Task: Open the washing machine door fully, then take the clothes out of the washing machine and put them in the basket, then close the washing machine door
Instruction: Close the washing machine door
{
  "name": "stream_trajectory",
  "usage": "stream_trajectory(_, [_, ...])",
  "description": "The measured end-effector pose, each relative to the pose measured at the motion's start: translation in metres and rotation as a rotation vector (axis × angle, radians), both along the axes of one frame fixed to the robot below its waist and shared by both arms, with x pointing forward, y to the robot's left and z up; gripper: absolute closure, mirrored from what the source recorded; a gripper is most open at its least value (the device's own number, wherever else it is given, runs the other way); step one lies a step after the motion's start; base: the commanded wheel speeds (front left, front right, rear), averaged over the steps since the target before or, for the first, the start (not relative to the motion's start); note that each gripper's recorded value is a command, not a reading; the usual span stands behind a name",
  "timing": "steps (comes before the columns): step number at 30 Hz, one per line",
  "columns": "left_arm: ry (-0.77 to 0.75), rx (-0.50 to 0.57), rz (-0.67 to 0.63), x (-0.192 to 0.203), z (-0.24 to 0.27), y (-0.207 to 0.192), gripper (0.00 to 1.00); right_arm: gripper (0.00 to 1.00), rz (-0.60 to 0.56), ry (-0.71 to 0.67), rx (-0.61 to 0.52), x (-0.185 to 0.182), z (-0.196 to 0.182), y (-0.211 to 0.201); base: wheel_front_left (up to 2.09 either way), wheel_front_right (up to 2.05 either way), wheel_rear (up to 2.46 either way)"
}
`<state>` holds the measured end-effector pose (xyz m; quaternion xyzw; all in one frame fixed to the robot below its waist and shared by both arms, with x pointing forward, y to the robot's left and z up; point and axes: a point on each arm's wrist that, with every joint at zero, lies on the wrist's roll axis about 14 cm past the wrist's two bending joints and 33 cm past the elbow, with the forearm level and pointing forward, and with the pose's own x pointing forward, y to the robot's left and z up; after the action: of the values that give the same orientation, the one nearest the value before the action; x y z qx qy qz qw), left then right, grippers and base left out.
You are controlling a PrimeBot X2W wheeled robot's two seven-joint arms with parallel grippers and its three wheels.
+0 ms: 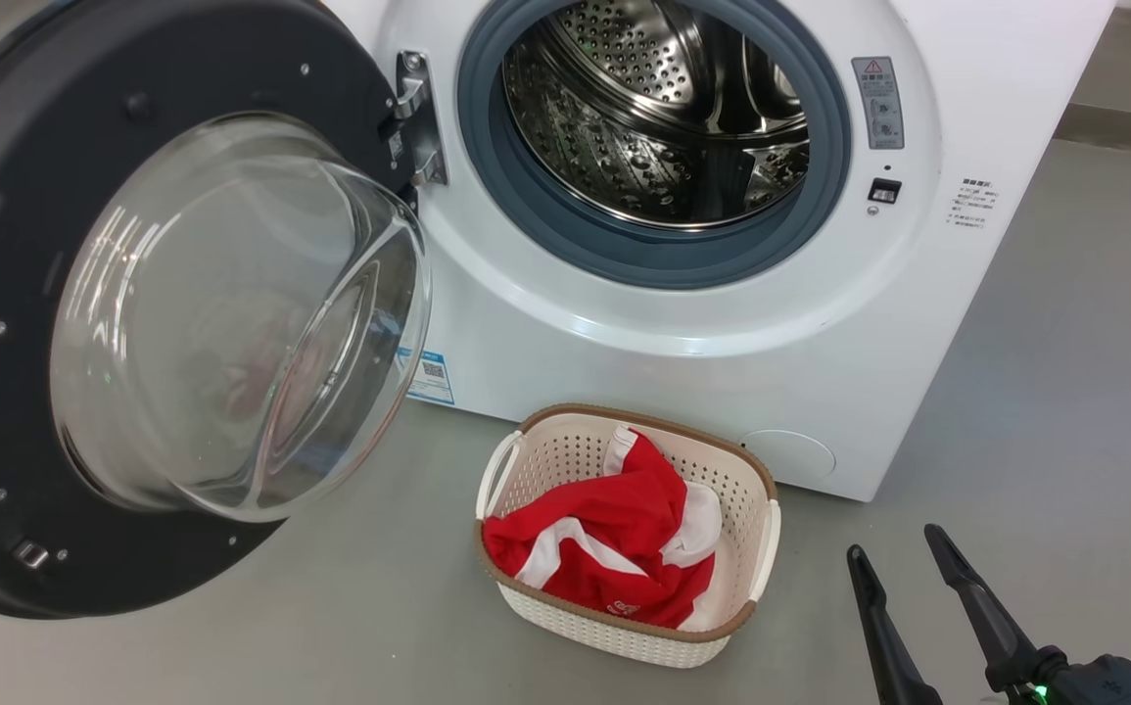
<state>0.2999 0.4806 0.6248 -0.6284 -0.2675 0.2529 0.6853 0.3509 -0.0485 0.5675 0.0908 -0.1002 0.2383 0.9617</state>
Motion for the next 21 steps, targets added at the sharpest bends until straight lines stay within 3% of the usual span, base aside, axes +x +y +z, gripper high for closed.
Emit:
stream_trajectory(9, [0.05, -0.137, -0.147, 0.025, -0.019, -0.008, 1.0, 0.0, 0.002, 0.012, -0.004, 0.0, -0.001, 0.0, 0.0, 0.0, 0.0])
stream_trajectory(13, [0.098, -0.135, -0.249, 0.039, -0.028, -0.026, 1.0, 0.0, -0.002, 0.015, -0.003, 0.001, -0.002, -0.001, 0.0, 0.0, 0.0])
stream_trajectory(21, [0.144, -0.102, -0.321, 0.042, -0.029, -0.032, 1.0, 0.0, -0.002, 0.014, -0.003, 0.002, -0.002, -0.001, 0.0, 0.0, 0.0])
